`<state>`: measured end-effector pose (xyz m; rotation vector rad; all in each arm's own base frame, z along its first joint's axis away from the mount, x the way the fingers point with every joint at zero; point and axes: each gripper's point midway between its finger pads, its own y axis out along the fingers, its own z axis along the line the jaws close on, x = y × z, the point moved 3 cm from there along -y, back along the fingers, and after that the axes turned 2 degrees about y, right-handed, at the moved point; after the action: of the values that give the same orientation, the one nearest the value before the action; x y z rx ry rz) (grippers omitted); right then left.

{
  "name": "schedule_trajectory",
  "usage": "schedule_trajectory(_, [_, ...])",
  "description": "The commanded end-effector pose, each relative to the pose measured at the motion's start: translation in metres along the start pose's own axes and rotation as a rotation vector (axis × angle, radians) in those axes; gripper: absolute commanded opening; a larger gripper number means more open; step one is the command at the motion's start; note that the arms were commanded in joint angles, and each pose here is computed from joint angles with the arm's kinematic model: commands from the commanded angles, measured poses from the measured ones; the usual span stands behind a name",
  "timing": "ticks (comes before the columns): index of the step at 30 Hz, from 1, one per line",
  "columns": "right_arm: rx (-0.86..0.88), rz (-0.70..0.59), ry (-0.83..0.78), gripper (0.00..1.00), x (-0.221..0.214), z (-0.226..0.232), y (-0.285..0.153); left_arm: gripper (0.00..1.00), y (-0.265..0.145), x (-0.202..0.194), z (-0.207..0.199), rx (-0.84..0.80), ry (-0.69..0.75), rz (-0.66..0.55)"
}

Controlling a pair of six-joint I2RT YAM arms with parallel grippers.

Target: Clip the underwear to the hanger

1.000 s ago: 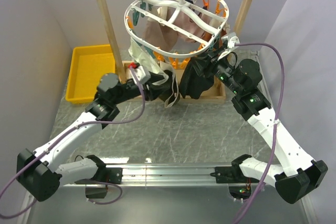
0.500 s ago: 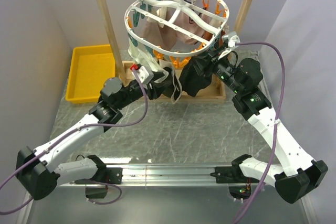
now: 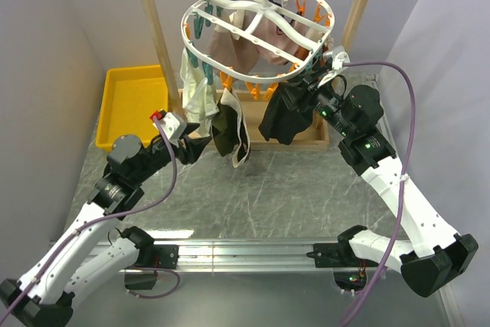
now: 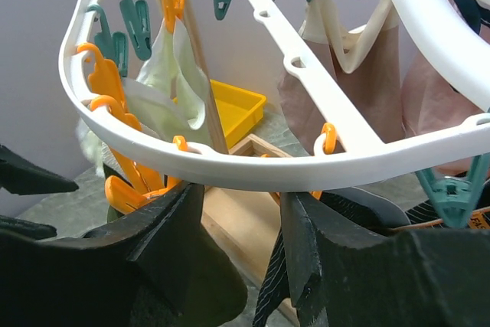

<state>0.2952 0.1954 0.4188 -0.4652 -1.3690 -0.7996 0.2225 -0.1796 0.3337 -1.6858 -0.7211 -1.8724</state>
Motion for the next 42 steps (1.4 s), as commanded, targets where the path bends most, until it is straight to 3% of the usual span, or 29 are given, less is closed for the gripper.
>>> schedule_trajectory(1, [0.022, -0.076, -0.041, 0.52, 0.026, 0.007, -0.005, 0.56, -0.023, -0.028, 0.004, 0.046, -0.033, 0.116])
schedule_trajectory(7, [0.029, -0.071, -0.039, 0.52, 0.024, 0.008, -0.005, 0.58, -0.028, -0.026, 0.015, 0.133, -0.070, 0.113])
schedule_trajectory(13, [0.034, -0.074, -0.041, 0.52, 0.025, 0.008, -0.005, 0.50, -0.002, 0.008, -0.012, -0.130, 0.032, -0.039])
schedule_trajectory(20, [0.033, -0.069, -0.033, 0.52, 0.023, 0.008, -0.006, 0.52, 0.045, 0.051, -0.023, -0.187, 0.089, -0.196])
schedule_trajectory(24, [0.037, -0.066, -0.029, 0.52, 0.023, 0.009, -0.005, 0.53, 0.072, 0.054, -0.034, -0.208, 0.079, -0.242])
schedule_trajectory(33, [0.043, -0.069, -0.028, 0.52, 0.026, 0.010, -0.003, 0.52, 0.107, 0.074, -0.043, -0.160, 0.073, -0.376])
schedule_trajectory(42, [0.050, -0.069, -0.011, 0.53, 0.026, 0.011, -0.002, 0.52, 0.129, 0.076, -0.043, -0.133, 0.082, -0.422])
